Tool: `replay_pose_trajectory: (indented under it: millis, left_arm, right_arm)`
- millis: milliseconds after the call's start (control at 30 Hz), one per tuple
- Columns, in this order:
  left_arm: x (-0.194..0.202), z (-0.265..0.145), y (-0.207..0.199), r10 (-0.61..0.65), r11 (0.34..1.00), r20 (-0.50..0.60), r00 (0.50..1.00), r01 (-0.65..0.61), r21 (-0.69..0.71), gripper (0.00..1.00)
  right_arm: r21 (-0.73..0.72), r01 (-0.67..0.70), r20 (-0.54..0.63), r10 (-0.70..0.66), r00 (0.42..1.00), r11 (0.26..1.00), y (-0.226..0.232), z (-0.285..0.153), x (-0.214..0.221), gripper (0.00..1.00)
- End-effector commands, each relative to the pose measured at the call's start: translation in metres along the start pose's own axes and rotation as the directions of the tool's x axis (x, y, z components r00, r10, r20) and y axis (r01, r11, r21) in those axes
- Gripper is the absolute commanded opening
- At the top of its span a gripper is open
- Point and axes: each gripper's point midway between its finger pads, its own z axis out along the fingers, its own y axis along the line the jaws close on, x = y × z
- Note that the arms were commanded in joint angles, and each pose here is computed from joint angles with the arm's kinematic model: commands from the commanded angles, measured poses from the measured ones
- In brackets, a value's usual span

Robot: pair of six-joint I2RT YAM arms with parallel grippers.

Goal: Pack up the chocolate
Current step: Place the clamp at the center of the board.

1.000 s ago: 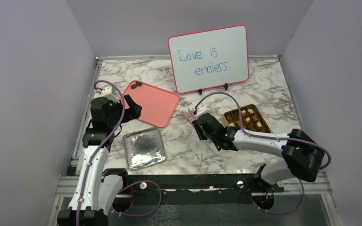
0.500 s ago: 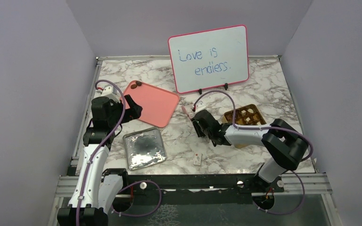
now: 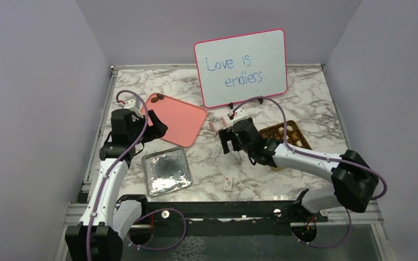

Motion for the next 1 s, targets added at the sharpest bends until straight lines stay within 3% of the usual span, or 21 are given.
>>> replay_pose_trajectory:
  millis: [0, 200, 400, 667, 967]
  left_arm:
    - [0.018, 0.009, -0.013, -0.01, 0.999, -0.073, 0.997, 0.013, 0.047, 0.8]
    - [0.045, 0.024, -0.021, -0.012, 1.0, -0.164, 0.986, 0.016, 0.022, 0.67]
    - [0.066, 0.039, -0.028, 0.022, 0.999, -0.219, 0.975, -0.031, -0.037, 0.49]
    - [0.099, 0.057, -0.02, 0.052, 0.983, -0.289, 0.956, -0.1, -0.153, 0.43]
    - [0.12, 0.067, -0.025, 0.078, 0.973, -0.33, 0.941, -0.143, -0.179, 0.33]
  right_arm:
    - [-0.026, -0.056, 0.018, 0.056, 0.998, 0.998, -0.001, -0.028, -0.02, 1.0]
    - [-0.095, -0.123, 0.113, 0.133, 0.985, 0.988, -0.001, -0.064, -0.047, 1.0]
    - [-0.103, -0.145, 0.091, 0.154, 0.984, 0.984, -0.006, -0.086, -0.049, 1.0]
    - [-0.141, -0.153, 0.116, 0.17, 0.979, 0.978, -0.005, -0.101, -0.056, 1.0]
    - [-0.157, -0.134, 0.1, 0.151, 0.984, 0.978, -0.001, -0.096, -0.051, 1.0]
